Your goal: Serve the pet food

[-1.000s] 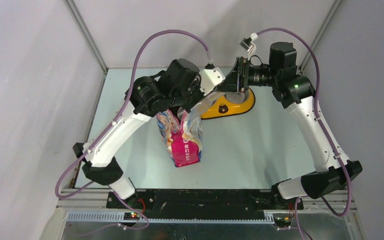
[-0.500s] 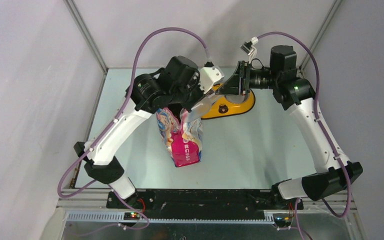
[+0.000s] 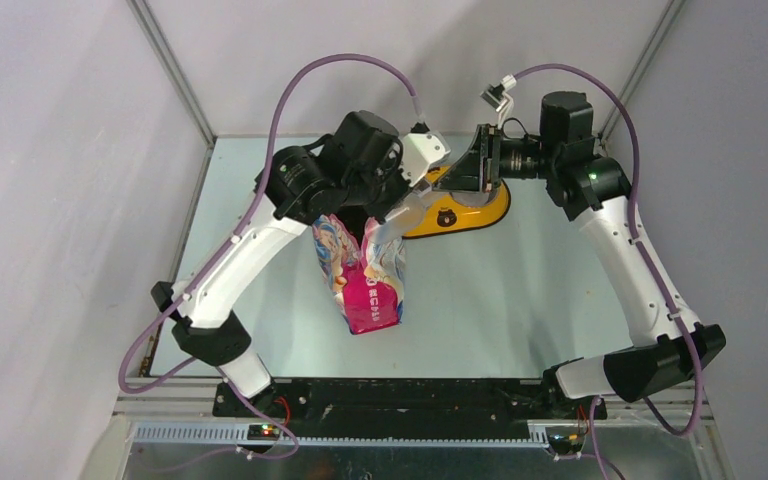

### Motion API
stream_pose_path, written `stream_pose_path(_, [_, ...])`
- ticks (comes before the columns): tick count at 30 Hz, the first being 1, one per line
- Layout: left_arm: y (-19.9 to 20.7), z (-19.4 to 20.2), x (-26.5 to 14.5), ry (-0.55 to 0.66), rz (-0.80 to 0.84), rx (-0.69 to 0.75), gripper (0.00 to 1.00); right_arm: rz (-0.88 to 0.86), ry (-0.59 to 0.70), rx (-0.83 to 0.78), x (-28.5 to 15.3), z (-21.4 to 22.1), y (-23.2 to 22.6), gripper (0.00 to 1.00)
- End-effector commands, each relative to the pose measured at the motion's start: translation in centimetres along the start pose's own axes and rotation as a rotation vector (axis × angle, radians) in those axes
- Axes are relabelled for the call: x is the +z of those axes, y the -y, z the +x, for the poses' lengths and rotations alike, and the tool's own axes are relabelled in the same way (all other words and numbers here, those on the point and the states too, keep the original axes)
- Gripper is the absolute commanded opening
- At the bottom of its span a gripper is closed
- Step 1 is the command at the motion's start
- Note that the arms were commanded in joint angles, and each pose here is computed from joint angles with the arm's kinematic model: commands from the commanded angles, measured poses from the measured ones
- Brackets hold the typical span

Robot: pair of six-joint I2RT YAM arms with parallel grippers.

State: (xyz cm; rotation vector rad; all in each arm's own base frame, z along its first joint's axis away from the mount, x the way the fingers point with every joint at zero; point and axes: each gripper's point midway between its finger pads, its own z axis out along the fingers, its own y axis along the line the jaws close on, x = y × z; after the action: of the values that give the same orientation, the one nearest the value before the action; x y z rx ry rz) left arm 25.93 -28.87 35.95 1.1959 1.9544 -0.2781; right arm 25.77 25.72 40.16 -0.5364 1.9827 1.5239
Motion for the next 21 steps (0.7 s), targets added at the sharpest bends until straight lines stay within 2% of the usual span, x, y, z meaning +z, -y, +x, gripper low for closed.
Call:
stream_pose_path(1, [-1.7, -1.7, -1.4, 0.071, -0.074, -0.056, 0.47, -0.006, 0.034, -0.099, -1.3, -0.8, -0.8, 0.00])
stream_pose_path(3, [-3.4, -1.7, -2.5, 0.090, -0.139, -0.113, 0.67, 0.004, 0.063, -0.114, -2.0, -1.9, -0.6, 0.00])
stream_pose_path(5, [-6.0, -1.4, -4.1, 0.114, -0.234, -0.178, 0.77, 0.019, 0.097, -0.138, -3.0, -3.1, -0.4, 0.00])
stream_pose_path(7, [-8.8, -0.6, -5.8, 0.130, -0.340, -0.242, 0.84, 0.048, 0.132, -0.174, -3.7, -4.3, -0.3, 0.00])
stream_pose_path(10, [-12.8, 2.8, -6.7, 0.065, -0.485, -0.371, 0.89, 0.116, 0.179, -0.259, -4.3, -5.8, -0.5, 0.00])
stream_pose_path(12, [-14.0, 5.3, -6.4, 0.012, -0.503, -0.452, 0.91, 0.152, 0.197, -0.310, -4.3, -6.7, -0.8, 0.00])
stream_pose_path(18, [-12.2, 10.5, -3.1, -0.143, -0.349, -0.620, 0.91, 0.233, 0.224, -0.439, -2.5, -9.6, -1.6, 0.00])
stream_pose_path(21, [-11.5, 12.1, -1.9, -0.201, -0.319, -0.644, 0.86, 0.251, 0.190, -0.508, -0.3, -9.4, -2.1, 0.00])
